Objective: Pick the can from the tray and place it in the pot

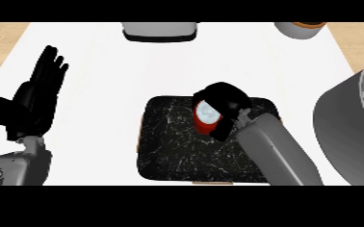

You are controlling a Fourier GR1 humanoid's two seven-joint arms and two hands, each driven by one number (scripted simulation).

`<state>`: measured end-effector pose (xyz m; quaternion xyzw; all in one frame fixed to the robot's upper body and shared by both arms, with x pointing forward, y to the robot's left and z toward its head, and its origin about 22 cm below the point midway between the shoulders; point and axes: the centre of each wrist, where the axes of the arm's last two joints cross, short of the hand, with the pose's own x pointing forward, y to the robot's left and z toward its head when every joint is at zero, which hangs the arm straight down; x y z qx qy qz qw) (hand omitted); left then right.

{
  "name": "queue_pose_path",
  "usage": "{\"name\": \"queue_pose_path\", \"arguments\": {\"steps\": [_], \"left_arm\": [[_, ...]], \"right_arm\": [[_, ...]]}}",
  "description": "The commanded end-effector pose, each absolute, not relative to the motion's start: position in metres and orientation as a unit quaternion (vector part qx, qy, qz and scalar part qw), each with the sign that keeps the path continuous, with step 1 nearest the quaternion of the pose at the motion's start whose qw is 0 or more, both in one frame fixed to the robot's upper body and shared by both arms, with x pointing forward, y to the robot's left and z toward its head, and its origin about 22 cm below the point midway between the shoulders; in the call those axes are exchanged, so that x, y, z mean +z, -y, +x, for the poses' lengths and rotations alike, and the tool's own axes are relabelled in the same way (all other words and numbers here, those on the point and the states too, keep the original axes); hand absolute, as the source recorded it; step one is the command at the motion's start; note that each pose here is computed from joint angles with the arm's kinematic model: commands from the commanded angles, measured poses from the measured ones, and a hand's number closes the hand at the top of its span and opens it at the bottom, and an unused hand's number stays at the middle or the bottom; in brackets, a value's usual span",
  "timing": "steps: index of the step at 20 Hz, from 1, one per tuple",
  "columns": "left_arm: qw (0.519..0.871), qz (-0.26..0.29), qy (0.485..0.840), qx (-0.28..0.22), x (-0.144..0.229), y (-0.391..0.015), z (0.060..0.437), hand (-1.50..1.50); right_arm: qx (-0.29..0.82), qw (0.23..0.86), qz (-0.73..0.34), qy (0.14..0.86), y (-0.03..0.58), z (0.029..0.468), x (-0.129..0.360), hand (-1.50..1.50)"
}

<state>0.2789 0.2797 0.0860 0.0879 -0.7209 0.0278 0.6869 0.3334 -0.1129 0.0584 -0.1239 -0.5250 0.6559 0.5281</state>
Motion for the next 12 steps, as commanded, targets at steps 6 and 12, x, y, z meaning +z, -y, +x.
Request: {"name": "queue_pose_path", "arguments": {"steps": [6, 12], "left_arm": [[0.688, 0.089, 0.720, 0.032, 0.078, -0.280, 0.280, 0.00], [0.694, 0.097, 0.713, 0.038, 0.076, -0.281, 0.284, 0.00]], "right_arm": [[0.632, 0.559, -0.160, 0.513, 0.107, 0.328, 0.043, 1.50], [0.415, 0.736, -0.314, 0.434, 0.133, 0.324, 0.031, 1.50]]}}
